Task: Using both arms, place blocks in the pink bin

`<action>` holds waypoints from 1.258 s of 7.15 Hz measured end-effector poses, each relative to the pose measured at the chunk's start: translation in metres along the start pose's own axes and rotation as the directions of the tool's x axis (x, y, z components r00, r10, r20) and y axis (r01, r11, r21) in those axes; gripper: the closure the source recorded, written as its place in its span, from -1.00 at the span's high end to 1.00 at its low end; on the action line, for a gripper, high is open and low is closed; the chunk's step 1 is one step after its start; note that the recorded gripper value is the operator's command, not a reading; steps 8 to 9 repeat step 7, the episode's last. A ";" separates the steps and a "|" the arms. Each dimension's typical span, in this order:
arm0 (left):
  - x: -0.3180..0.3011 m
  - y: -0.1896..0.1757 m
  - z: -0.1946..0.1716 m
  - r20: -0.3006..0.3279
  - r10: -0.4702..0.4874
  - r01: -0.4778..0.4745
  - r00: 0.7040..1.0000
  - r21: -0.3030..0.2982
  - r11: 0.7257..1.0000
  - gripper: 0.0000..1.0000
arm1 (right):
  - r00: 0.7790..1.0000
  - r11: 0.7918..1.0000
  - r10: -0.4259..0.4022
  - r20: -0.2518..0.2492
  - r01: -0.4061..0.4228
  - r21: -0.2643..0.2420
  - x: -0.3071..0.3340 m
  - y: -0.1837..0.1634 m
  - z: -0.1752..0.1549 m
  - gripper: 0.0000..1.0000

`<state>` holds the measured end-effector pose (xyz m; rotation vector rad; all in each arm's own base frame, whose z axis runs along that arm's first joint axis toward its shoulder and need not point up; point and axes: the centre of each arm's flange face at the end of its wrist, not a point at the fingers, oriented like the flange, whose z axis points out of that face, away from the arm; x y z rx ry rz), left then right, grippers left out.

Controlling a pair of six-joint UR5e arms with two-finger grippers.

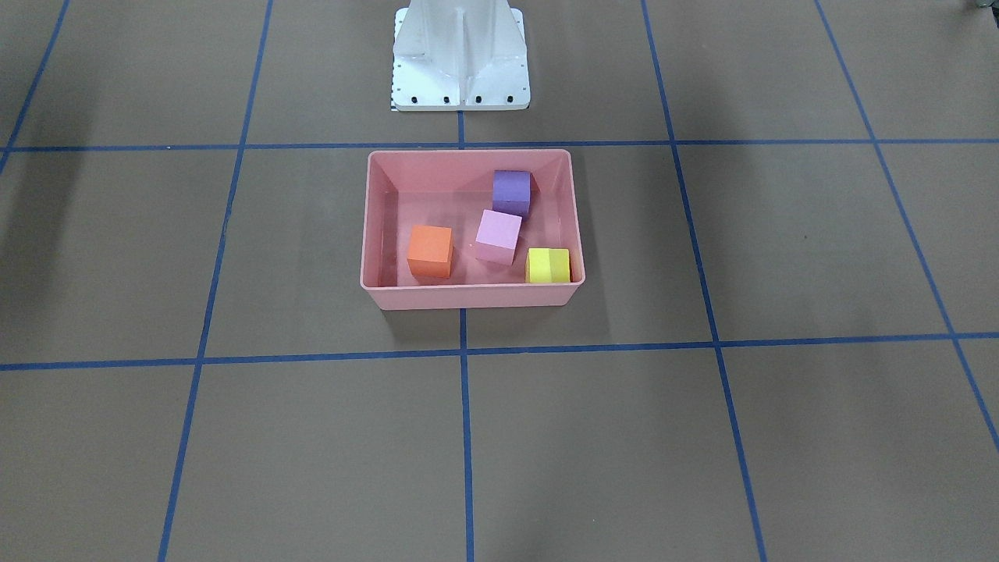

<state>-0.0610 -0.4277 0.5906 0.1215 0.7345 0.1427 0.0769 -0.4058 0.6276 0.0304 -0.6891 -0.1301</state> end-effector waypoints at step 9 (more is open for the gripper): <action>-0.002 0.001 0.003 -0.002 -0.007 0.007 1.000 -0.006 1.000 1.00 | 1.000 1.000 0.002 0.000 -0.002 -0.001 0.001 0.000 0.001 1.00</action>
